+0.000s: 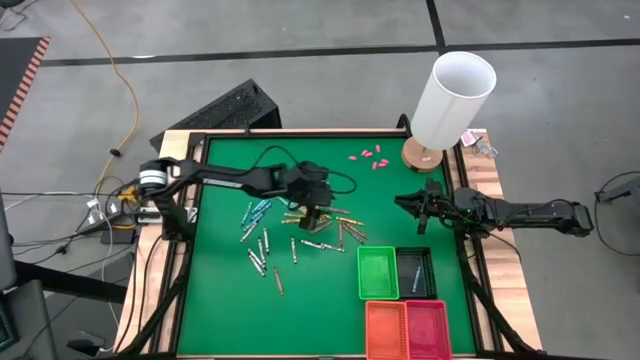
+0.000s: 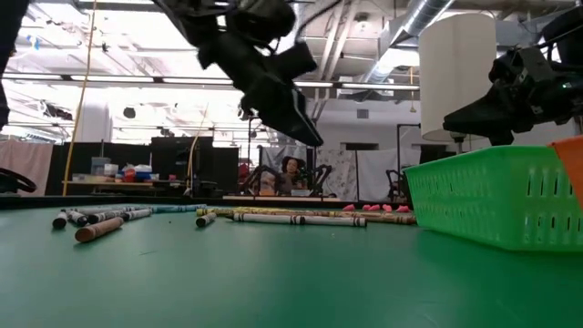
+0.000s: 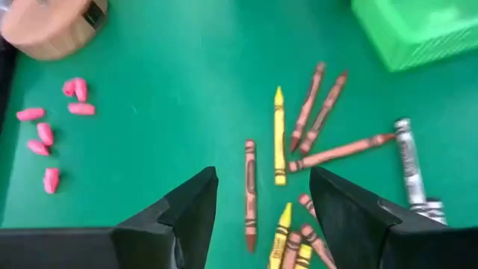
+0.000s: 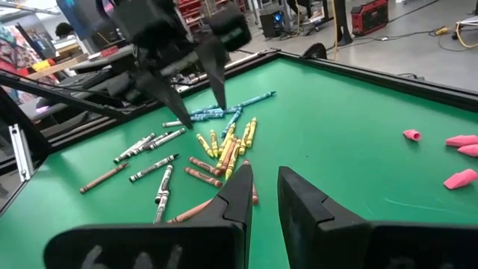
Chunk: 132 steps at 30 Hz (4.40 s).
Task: Sort crayons
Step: Put the brown crayon into the red bin
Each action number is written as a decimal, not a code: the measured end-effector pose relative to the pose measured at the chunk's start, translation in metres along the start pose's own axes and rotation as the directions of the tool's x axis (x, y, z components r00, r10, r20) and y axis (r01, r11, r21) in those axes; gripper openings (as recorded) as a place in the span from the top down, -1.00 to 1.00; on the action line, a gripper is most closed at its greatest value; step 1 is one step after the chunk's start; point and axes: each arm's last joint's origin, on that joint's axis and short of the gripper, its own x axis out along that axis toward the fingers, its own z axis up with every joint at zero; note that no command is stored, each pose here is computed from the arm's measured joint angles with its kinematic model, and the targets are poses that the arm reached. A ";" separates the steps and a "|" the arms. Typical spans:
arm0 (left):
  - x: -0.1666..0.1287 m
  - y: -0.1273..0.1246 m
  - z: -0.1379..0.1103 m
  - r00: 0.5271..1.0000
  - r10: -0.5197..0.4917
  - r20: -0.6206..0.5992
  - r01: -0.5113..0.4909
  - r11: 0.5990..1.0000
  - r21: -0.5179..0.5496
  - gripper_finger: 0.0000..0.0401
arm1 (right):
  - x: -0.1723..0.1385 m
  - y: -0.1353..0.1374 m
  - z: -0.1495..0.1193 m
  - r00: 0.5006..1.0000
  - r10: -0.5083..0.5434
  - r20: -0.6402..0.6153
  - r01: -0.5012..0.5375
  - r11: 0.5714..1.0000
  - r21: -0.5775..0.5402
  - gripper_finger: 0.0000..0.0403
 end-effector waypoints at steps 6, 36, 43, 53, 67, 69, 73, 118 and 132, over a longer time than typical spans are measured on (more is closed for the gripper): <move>0.027 0.006 -0.003 0.996 -0.012 -0.084 0.012 1.000 0.006 -0.01 | 0.000 0.000 0.000 1.000 -0.001 0.001 0.001 1.000 0.000 0.66; 0.057 0.013 -0.025 0.986 -0.028 -0.163 0.025 0.999 -0.020 0.00 | 0.001 -0.002 0.000 1.000 -0.022 -0.005 0.022 1.000 -0.010 0.66; 0.072 0.004 -0.030 0.982 -0.053 -0.182 0.053 0.999 -0.006 0.00 | 0.001 -0.004 0.000 0.999 -0.038 0.000 0.038 0.999 -0.006 0.66; 0.078 0.000 -0.036 0.975 -0.071 -0.210 0.068 0.997 -0.022 0.19 | 0.003 -0.004 -0.001 0.999 -0.043 -0.019 0.043 0.999 -0.009 0.66; 0.078 0.003 -0.039 0.972 -0.083 -0.221 0.071 0.996 -0.062 0.96 | 0.002 -0.004 -0.001 0.999 -0.043 -0.018 0.043 0.999 -0.004 0.66; 0.078 0.003 -0.039 0.973 -0.079 -0.218 0.068 0.996 -0.061 0.96 | 0.002 -0.004 -0.001 0.999 -0.043 -0.018 0.043 0.999 -0.004 0.66; 0.078 0.003 -0.039 0.973 -0.077 -0.219 0.062 0.995 -0.075 0.97 | 0.002 -0.004 -0.001 0.999 -0.043 -0.018 0.043 0.999 -0.002 0.66; 0.008 -0.075 0.137 0.833 -0.144 0.534 0.128 0.989 0.068 1.00 | 0.002 -0.004 -0.001 0.998 -0.064 -0.007 0.064 0.998 0.020 0.66; 0.072 -0.112 0.162 0.776 -0.366 0.514 0.289 0.930 0.226 1.00 | 0.003 -0.005 -0.002 0.997 -0.071 -0.017 0.072 0.997 0.032 0.66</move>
